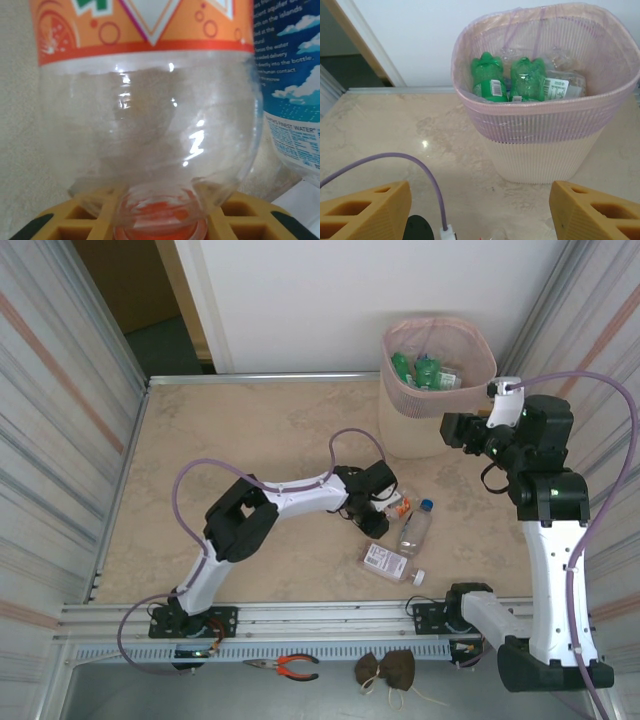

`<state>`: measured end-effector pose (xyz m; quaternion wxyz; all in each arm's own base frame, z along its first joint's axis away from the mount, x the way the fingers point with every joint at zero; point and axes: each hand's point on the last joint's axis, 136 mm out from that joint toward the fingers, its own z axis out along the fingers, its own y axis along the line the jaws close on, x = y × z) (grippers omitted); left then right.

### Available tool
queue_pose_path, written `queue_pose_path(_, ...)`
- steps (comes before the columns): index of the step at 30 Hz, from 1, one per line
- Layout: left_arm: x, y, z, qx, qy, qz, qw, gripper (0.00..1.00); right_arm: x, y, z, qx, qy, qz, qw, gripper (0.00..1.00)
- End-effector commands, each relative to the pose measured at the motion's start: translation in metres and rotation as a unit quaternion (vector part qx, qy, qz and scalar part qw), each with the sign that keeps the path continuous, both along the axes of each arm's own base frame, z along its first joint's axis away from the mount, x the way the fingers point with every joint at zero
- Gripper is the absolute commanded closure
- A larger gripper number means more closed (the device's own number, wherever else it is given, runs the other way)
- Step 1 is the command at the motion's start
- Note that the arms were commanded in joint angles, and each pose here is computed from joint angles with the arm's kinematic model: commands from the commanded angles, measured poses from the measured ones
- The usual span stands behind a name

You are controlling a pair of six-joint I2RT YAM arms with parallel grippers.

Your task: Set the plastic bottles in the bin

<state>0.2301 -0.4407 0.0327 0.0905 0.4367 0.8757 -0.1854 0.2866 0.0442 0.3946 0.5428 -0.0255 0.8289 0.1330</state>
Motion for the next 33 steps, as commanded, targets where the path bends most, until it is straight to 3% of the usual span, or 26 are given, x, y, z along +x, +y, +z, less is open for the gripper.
queue_pose_path(1,0.010,0.003,0.027,-0.021,-0.029,0.012,0.999,0.68,-0.007,0.003,0.003,0.024,-0.002,0.004,1.000,0.28)
queue_pose_path(7,0.023,0.014,0.070,-0.053,-0.069,0.025,0.996,0.71,-0.010,0.012,0.006,0.063,-0.008,0.018,0.998,0.28)
queue_pose_path(12,0.032,0.025,0.108,-0.088,-0.107,0.034,0.990,0.72,-0.011,0.028,0.011,0.138,-0.019,0.045,0.989,0.28)
queue_pose_path(20,0.026,0.032,0.189,-0.210,-0.160,0.012,0.964,0.73,-0.009,0.044,0.019,0.271,-0.037,0.069,0.959,0.28)
queue_pose_path(26,0.005,0.027,0.246,-0.310,-0.168,-0.035,0.935,0.70,-0.008,0.055,0.019,0.288,-0.030,0.099,0.952,0.24)
queue_pose_path(33,-0.005,0.027,0.280,-0.345,-0.163,-0.045,0.923,0.70,-0.002,0.068,0.018,0.305,-0.003,0.132,0.943,0.21)
